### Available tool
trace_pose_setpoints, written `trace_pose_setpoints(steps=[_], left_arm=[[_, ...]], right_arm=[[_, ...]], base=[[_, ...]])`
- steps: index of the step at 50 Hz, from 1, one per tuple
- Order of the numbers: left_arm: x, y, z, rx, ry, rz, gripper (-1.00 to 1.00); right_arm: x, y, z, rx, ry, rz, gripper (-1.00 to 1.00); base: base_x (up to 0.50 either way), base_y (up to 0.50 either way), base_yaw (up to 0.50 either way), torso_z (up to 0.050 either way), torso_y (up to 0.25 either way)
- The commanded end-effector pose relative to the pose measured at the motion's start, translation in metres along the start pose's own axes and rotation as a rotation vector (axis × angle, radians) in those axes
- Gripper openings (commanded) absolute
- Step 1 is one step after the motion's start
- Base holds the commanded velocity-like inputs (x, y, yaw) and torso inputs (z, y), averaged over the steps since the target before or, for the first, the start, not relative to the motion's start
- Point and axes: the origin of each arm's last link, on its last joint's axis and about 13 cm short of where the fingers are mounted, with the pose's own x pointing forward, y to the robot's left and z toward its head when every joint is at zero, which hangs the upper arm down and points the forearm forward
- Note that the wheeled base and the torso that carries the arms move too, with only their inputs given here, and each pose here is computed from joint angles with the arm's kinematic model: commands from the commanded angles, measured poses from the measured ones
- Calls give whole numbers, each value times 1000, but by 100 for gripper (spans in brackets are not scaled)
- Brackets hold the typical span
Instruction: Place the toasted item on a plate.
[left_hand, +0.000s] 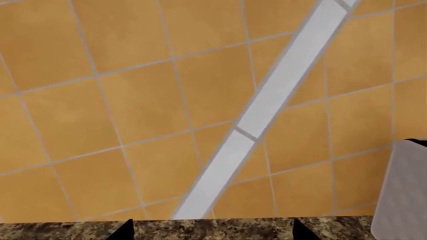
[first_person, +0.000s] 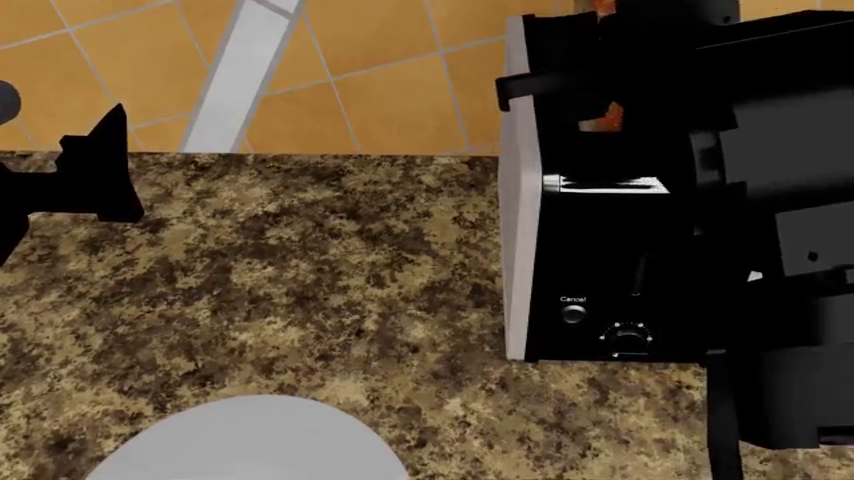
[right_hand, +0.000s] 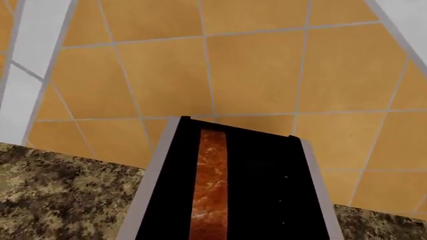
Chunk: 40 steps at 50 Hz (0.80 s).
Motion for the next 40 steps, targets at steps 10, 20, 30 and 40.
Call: trace_pose_setpoints(steps=[10, 20, 30, 40], left_arm=[[-1, 1, -2, -4, -3, 2, 100], [-2, 1, -1, -5, -5, 3, 100], [-3, 1, -2, -7, -4, 3, 100], [-2, 0, -4, -11, -2, -1, 100]], right_arm=[[-73, 6, 83, -119, -450, -70, -100], [-71, 6, 76, -121, -438, -64, -100], [-74, 10, 68, -126, -432, -45, -100], [-100, 15, 56, -162, -452, -14, -100]], base=[[-1, 0, 0, 1, 3], [-1, 0, 0, 1, 3], [-2, 0, 0, 1, 6], [-1, 0, 0, 1, 4]])
